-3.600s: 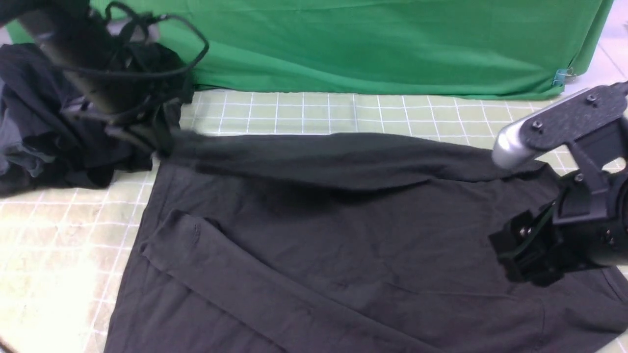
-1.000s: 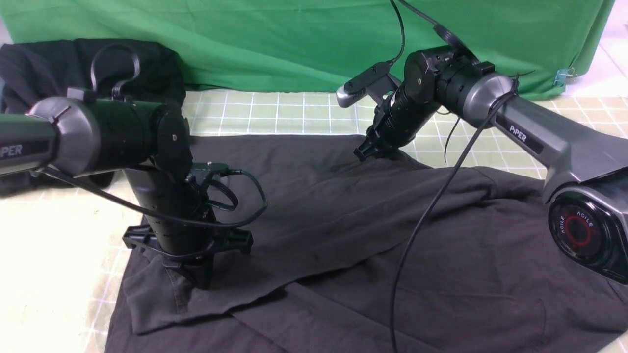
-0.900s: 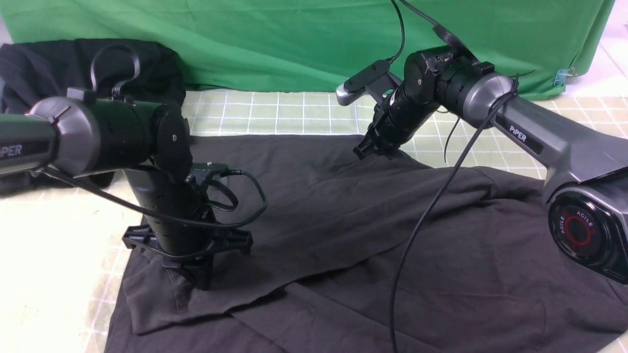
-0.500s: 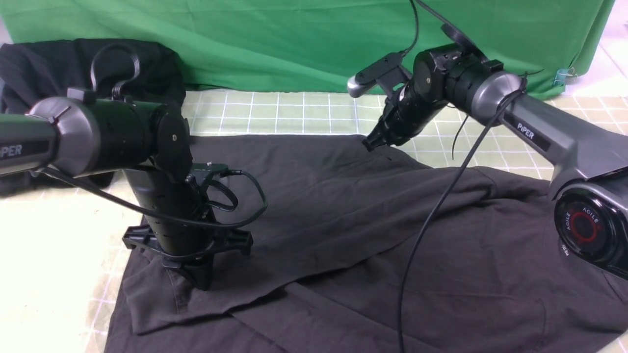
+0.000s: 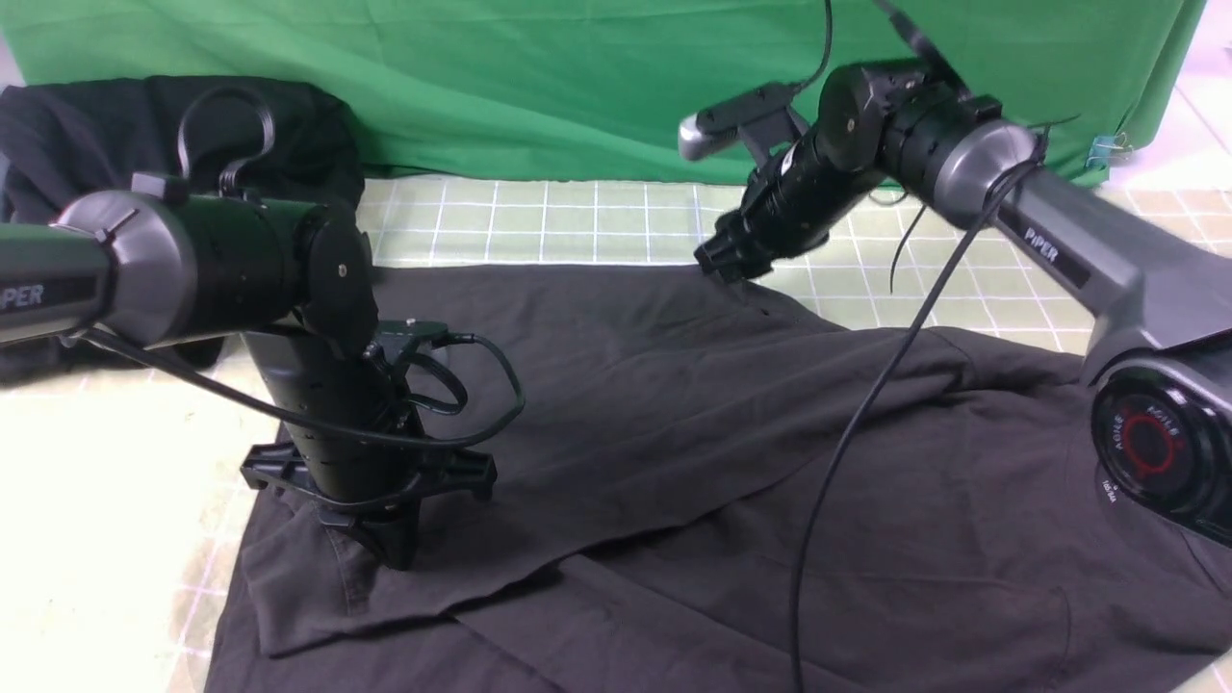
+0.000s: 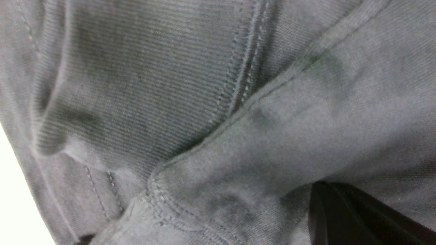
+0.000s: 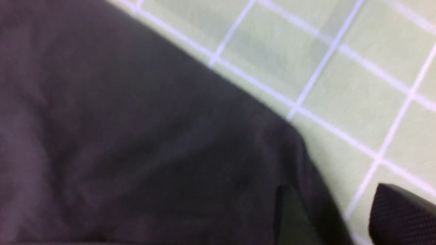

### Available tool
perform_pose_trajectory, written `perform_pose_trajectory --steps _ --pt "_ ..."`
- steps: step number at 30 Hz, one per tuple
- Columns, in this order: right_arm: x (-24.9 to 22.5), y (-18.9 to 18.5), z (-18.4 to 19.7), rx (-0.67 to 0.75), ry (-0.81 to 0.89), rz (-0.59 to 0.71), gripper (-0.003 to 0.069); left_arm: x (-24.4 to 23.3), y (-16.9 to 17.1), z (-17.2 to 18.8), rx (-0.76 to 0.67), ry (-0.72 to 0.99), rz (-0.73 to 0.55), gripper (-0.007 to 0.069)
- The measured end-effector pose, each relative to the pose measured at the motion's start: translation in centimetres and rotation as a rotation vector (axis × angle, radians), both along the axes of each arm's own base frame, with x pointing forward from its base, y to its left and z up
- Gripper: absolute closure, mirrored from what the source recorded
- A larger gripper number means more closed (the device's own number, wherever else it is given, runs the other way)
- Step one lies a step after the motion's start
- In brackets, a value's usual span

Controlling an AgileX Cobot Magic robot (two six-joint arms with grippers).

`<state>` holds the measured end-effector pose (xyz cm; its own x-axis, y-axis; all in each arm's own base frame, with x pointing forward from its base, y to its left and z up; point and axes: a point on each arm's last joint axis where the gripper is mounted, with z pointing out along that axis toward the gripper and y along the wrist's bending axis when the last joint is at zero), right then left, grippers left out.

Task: Fold a long-sleeved shirt over a green coffee tablecloth.
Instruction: 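Grasp the near edge of the shirt at its hem and shoulder corners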

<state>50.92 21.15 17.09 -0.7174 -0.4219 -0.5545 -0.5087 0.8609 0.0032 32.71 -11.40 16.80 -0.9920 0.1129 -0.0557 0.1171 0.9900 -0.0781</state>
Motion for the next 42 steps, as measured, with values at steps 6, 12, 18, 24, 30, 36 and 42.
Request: perform_pose_trajectory --steps 6,12,18,24,30,36,42 --pt "0.0 0.1 -1.1 -0.004 0.023 0.000 0.0343 0.0 0.0 0.0 0.000 0.000 0.000 0.0631" --pt "0.0 0.1 -1.4 -0.014 0.025 0.013 0.0484 0.0 0.0 0.0 0.000 0.000 0.000 0.0631" --pt "0.4 -0.2 -1.1 -0.023 -0.009 0.028 0.0638 -0.1 0.0 -0.1 0.001 0.004 0.005 0.0631" --pt "1.2 -1.2 -0.5 -0.017 -0.053 0.007 0.0641 -0.1 0.0 -0.1 0.001 0.005 0.006 0.0631" --pt "1.8 -2.0 -0.8 -0.020 -0.079 -0.009 0.0642 0.0 0.0 -0.1 -0.004 -0.009 0.024 0.0631" --pt "1.9 -2.0 -0.7 -0.020 -0.096 -0.010 0.0562 0.1 0.0 -0.1 -0.005 -0.013 0.026 0.0631" --pt "1.2 -2.5 3.0 -0.044 -0.080 -0.025 0.0246 0.6 -0.2 2.2 -0.028 -0.080 0.026 0.0631"
